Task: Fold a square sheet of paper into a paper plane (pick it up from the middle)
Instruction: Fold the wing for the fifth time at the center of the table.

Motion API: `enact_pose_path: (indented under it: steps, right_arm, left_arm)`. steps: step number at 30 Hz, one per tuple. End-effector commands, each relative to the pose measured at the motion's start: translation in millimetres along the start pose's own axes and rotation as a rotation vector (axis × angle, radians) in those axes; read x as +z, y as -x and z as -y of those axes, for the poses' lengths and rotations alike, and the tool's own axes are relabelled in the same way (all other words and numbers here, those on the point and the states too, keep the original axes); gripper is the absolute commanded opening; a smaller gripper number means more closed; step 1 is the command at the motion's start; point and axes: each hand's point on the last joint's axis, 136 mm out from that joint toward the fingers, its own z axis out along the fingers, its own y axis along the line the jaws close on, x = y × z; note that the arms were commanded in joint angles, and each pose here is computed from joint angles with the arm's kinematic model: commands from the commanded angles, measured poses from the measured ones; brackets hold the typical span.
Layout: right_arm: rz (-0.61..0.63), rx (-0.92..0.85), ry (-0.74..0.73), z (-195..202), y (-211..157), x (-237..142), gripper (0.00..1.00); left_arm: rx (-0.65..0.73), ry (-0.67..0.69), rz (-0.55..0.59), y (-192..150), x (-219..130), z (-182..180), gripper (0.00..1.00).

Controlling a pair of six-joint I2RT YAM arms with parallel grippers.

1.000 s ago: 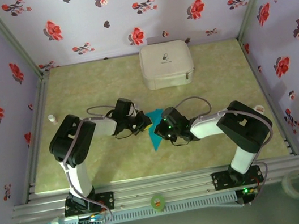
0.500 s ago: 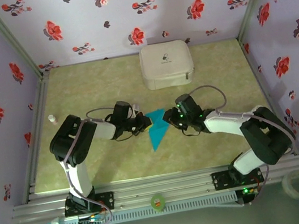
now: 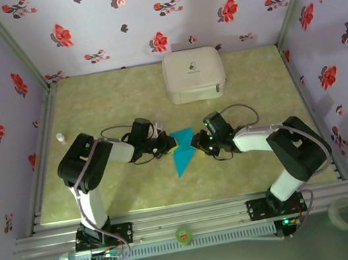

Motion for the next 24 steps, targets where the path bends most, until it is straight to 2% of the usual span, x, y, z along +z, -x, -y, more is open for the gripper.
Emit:
enact_pose_path:
  steps: [1, 7, 17, 24]
  right_arm:
    - [0.004, -0.027, 0.107, -24.7, 6.6, 1.2, 0.33]
    - [-0.012, -0.049, 0.158, -30.4, 10.4, 2.9, 0.28]
    - [-0.098, -0.115, 0.156, -26.3, 7.7, 8.7, 0.25]
    - [-0.116, -0.151, 0.150, -25.7, 13.4, 10.1, 0.25]
  left_arm:
    - [-0.033, 0.041, -0.070, -19.3, 1.8, -20.6, 0.00]
    - [-0.032, 0.039, -0.075, -18.6, 1.5, -20.8, 0.00]
    - [-0.026, 0.037, -0.077, -17.0, 0.5, -19.4, 0.00]
    - [-0.019, 0.032, -0.074, -16.1, -0.3, -17.3, 0.00]
